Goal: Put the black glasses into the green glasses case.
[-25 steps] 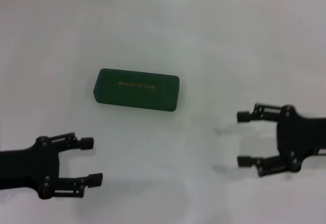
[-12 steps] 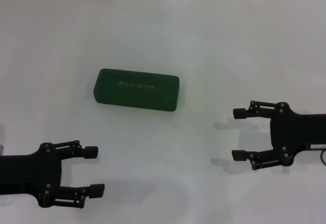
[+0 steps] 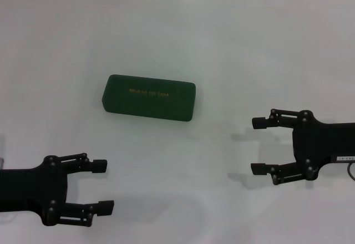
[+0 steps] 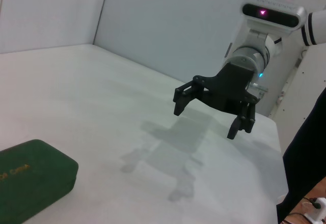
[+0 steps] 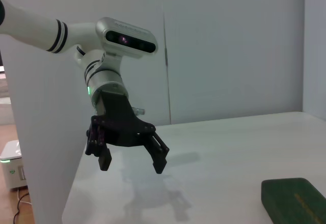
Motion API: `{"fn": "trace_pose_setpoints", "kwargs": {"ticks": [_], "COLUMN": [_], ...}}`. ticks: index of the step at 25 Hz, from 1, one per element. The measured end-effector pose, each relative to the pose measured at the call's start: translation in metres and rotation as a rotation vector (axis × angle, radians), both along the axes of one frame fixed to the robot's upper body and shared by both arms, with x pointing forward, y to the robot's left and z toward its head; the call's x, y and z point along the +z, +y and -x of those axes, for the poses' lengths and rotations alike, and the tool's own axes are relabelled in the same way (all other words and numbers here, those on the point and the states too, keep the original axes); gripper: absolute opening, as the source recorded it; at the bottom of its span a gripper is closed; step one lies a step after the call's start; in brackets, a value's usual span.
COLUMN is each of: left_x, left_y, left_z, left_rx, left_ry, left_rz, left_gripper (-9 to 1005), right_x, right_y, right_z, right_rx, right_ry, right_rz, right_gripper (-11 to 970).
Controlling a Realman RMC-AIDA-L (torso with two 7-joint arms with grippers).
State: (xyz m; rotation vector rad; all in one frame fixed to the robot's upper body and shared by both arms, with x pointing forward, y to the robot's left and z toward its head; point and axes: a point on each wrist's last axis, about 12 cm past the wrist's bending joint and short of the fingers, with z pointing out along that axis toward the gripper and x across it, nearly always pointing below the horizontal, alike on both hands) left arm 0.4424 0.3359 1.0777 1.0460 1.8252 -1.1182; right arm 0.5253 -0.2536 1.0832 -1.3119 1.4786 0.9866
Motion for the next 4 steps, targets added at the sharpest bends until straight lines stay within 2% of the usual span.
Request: {"fn": "trace_pose_setpoints", "kwargs": {"ticks": [4], "left_x": [0.0005], "left_y": [-0.0006], "left_z": [-0.0015], "left_rx": [-0.002], "left_ry": [-0.002], "left_rz": [0.000], "left_gripper": [884], "right_x": [-0.0003], "right_y": [0.0007], "right_z": [0.0004], "right_rx": [0.001], "right_ry": [0.002], "right_rz": [-0.002], "right_gripper": [874]}}
